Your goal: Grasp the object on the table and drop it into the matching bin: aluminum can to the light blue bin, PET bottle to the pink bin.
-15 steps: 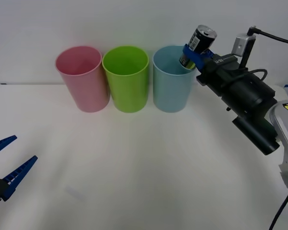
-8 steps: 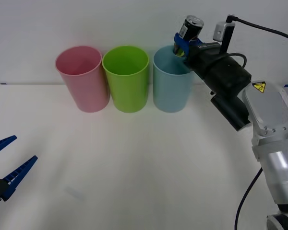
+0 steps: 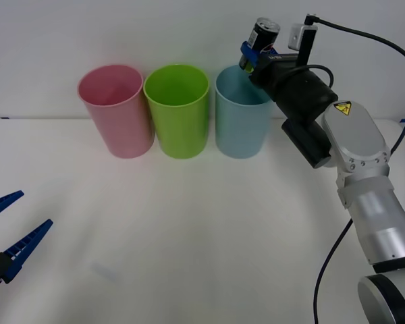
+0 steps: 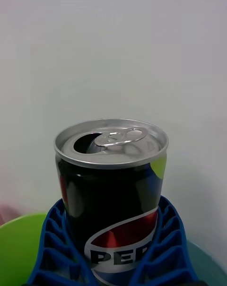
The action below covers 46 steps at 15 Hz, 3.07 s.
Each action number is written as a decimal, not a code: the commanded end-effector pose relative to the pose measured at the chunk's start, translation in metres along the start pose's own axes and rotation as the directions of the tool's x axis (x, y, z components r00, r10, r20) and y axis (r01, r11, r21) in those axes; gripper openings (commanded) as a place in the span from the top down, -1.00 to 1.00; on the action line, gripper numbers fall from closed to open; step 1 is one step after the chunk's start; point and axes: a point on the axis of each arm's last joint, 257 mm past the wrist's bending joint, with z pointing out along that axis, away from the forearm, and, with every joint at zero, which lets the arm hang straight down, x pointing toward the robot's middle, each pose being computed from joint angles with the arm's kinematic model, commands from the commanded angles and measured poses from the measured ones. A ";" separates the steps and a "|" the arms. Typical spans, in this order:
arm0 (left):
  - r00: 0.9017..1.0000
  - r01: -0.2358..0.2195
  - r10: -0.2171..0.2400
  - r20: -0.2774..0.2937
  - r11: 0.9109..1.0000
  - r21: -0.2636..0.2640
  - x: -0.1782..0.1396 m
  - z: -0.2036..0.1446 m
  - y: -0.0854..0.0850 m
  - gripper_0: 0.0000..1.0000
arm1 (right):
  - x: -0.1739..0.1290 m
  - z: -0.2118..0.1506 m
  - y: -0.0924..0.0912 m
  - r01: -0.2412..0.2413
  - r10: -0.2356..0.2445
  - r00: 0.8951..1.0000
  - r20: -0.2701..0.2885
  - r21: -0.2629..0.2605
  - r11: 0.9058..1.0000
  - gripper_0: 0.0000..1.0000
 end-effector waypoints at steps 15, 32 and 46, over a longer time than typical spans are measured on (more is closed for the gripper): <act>1.000 0.000 0.000 0.000 1.000 0.000 0.000 0.000 0.000 -1.00 | -0.006 -0.026 -0.011 0.040 -0.040 0.999 0.011 -0.015 0.999 -1.00; 1.000 0.000 0.000 0.000 1.000 0.000 0.000 0.000 0.000 -1.00 | 0.024 -0.241 -0.009 0.121 -0.143 0.981 -0.133 -0.162 0.979 -1.00; 1.000 0.000 0.000 0.000 1.000 0.000 0.000 0.000 0.000 -1.00 | 0.069 -0.403 -0.048 0.273 -0.326 0.894 -0.307 -0.203 0.940 -1.00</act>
